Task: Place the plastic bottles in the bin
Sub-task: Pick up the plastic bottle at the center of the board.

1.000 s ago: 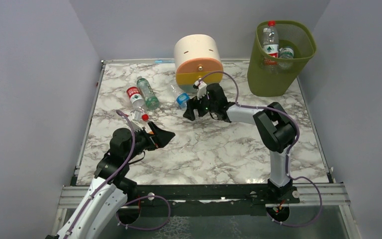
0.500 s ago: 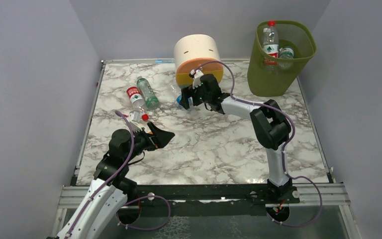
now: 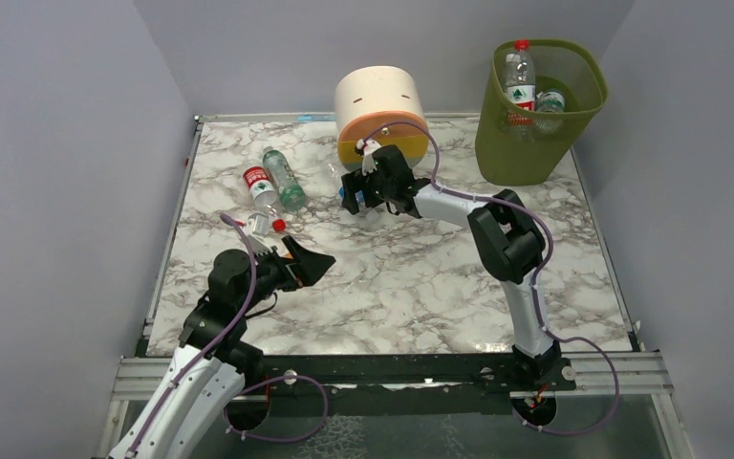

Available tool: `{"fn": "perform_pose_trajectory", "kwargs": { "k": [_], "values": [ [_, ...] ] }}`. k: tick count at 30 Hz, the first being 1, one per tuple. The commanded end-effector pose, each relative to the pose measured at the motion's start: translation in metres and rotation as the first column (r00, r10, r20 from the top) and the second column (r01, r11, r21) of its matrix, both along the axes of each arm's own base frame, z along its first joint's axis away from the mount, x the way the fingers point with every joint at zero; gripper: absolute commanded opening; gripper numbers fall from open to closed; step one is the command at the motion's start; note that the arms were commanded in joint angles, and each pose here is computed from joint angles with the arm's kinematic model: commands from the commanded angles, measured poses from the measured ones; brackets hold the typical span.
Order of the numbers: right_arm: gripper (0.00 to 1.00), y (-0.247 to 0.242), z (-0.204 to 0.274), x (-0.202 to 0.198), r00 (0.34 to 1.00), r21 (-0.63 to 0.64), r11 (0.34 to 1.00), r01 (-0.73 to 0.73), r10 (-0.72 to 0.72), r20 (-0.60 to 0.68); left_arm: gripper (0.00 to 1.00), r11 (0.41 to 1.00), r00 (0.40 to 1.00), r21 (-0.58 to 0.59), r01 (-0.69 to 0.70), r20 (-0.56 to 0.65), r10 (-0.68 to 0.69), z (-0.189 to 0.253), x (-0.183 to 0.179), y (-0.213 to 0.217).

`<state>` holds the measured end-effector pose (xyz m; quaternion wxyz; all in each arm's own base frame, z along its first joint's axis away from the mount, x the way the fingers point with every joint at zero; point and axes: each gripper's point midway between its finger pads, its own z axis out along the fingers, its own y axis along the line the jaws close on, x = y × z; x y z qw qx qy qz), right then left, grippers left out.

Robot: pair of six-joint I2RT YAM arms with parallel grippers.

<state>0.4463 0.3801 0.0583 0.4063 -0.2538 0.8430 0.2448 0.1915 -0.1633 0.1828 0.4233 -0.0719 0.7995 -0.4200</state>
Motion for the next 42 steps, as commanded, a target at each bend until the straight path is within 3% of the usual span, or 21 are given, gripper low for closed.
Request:
{"fn": "perform_pose_trajectory", "kwargs": {
  "k": [1,20,42],
  "values": [
    [0.94,0.002,-0.007,0.004,1.0,-0.033,0.999,0.013,-0.013,0.007,0.99,1.0,1.0,-0.005,-0.013,0.024,0.013,0.006,0.001,0.002],
    [0.62,0.005,0.004,-0.01,0.998,-0.07,0.997,-0.034,0.038,0.046,0.99,1.0,1.0,0.001,-0.016,0.018,0.016,0.003,0.002,0.003],
    [0.6,-0.014,0.084,-0.086,0.988,0.0,0.995,-0.101,0.1,0.118,0.99,1.0,0.999,-0.01,-0.007,0.045,0.007,0.017,0.006,0.0]
  ]
}}
